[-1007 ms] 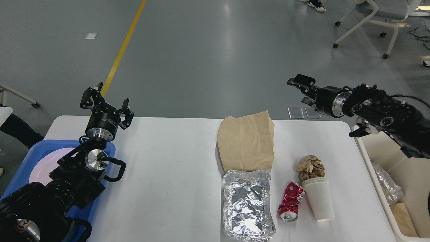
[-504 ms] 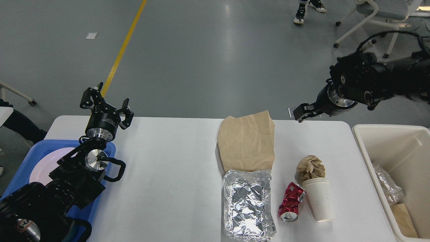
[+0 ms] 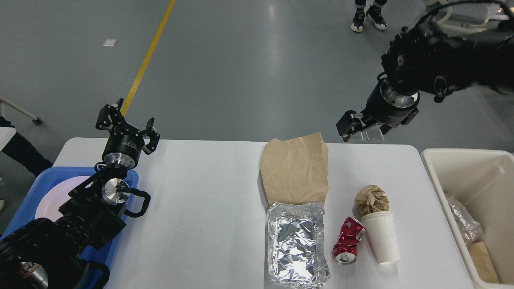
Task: Tidy desktop
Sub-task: 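Reach the right gripper to the brown paper bag and grasp it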
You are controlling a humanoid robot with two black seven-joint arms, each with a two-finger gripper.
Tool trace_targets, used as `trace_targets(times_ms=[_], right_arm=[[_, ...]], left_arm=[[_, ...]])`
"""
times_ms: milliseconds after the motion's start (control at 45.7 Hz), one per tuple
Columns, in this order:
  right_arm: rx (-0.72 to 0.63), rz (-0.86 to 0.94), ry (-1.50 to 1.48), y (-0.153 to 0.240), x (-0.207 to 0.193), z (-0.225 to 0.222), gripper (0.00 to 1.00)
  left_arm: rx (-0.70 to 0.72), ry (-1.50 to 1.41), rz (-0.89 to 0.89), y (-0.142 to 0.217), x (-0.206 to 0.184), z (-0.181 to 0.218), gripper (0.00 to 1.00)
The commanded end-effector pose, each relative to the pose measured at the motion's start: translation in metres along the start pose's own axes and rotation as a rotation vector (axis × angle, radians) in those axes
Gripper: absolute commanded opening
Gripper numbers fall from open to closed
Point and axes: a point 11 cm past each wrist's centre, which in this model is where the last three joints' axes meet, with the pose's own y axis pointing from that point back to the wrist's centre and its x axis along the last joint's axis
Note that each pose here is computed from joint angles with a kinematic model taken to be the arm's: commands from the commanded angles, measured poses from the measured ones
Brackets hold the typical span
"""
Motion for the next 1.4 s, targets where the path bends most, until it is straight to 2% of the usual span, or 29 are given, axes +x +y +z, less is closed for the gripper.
trace_targets(times_ms=[0, 131, 350, 613, 963, 1204, 1379], right_arm=[[0.077, 0.062, -0.057, -0.058, -0.017, -0.003, 1.0], [0.103, 0.108, -0.113, -0.098, -0.034, -0.001, 1.0], [0.112, 0.115, -0.143, -0.133, -0.05, -0.005, 1.0], [0.183, 0.125, -0.211, -0.14, -0.052, -0.016, 1.0], [0.149, 0.17, -0.212, -0.166, -0.055, -0.02, 1.0], [0.133, 0.238, -0.219, -0.168, -0.047, -0.016, 1.0], [0.147, 0.255, -0.229, -0.173, -0.051, -0.022, 0.96]], left_arm=[[0.0, 0.0, 0.0, 0.0, 0.0, 0.0, 0.96], [0.0, 0.0, -0.001, 0.0, 0.0, 0.0, 0.96], [0.0, 0.0, 0.0, 0.0, 0.0, 0.0, 0.96], [0.0, 0.0, -0.001, 0.0, 0.0, 0.0, 0.96], [0.0, 0.0, 0.0, 0.0, 0.0, 0.0, 0.96], [0.0, 0.0, 0.0, 0.0, 0.0, 0.0, 0.96], [-0.001, 0.001, 0.0, 0.0, 0.0, 0.0, 0.96]])
